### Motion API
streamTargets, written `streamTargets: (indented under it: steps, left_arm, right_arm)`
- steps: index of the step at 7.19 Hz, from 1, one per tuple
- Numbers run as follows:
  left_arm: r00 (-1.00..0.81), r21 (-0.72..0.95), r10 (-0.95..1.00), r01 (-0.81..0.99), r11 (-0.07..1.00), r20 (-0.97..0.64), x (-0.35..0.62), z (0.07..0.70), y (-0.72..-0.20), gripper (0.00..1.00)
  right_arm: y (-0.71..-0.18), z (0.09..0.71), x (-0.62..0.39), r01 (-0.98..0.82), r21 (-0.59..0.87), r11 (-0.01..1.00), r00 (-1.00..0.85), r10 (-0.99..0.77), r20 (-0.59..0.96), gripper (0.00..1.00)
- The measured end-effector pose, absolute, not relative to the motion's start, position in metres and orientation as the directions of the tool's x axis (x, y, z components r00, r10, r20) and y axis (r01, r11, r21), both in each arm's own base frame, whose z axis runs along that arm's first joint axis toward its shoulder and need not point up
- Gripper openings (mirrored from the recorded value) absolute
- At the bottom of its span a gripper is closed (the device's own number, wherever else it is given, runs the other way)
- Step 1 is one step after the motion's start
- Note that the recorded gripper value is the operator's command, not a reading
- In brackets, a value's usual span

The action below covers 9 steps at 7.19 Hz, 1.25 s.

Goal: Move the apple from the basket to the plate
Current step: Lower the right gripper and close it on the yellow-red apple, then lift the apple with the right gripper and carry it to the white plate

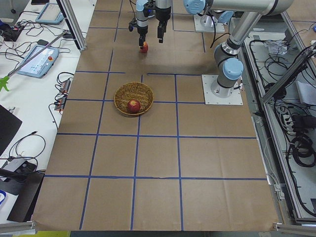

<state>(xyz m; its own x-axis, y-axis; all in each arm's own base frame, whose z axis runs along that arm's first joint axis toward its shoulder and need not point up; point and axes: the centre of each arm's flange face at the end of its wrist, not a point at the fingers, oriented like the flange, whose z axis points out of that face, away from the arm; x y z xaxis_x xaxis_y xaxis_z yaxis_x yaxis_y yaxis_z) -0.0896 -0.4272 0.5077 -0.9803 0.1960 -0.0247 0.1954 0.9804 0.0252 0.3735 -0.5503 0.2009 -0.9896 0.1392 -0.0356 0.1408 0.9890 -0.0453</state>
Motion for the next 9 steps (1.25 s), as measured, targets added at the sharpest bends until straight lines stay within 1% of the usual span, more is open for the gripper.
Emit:
streamTargets:
  steps: [1, 2, 3, 4, 6, 8, 9]
  left_arm:
    - [-0.98, 0.025, 0.196, 0.195, 0.981, -0.025, -0.089, 0.508, -0.427, 0.99]
    - [-0.98, 0.025, 0.195, 0.194, 0.981, -0.025, -0.089, 0.508, -0.427, 0.99]
    - [-0.98, 0.025, 0.195, 0.194, 0.981, -0.026, -0.089, 0.508, -0.427, 0.99]
    - [-0.98, 0.025, 0.195, 0.194, 0.981, -0.028, -0.089, 0.508, -0.427, 0.99]
    - [-0.98, 0.021, 0.196, 0.195, 0.981, -0.031, -0.089, 0.511, -0.428, 0.99]
    - [-0.98, 0.019, 0.197, 0.197, 0.98, -0.033, -0.089, 0.512, -0.428, 0.99]
    - [-0.98, 0.018, 0.197, 0.197, 0.98, -0.034, -0.088, 0.512, -0.427, 0.99]
  right_arm:
    - [-0.551, 0.195, 0.374, 0.143, -0.044, 0.989, -0.989, 0.142, -0.036, 0.81]
    - [-0.551, 0.192, 0.374, 0.144, -0.043, 0.989, -0.989, 0.143, -0.035, 0.67]
    - [-0.551, 0.191, 0.374, 0.143, -0.042, 0.989, -0.989, 0.142, -0.035, 0.57]
    - [-0.551, 0.192, 0.374, 0.141, -0.043, 0.989, -0.99, 0.14, -0.036, 0.55]
    - [-0.558, 0.213, 0.375, 0.14, -0.062, 0.988, -0.989, 0.138, -0.047, 0.55]
    - [-0.568, 0.296, 0.362, 0.146, -0.064, 0.987, -0.989, 0.143, -0.049, 0.55]
    - [-0.569, 0.339, 0.339, 0.133, -0.056, 0.99, -0.991, 0.131, -0.036, 0.55]
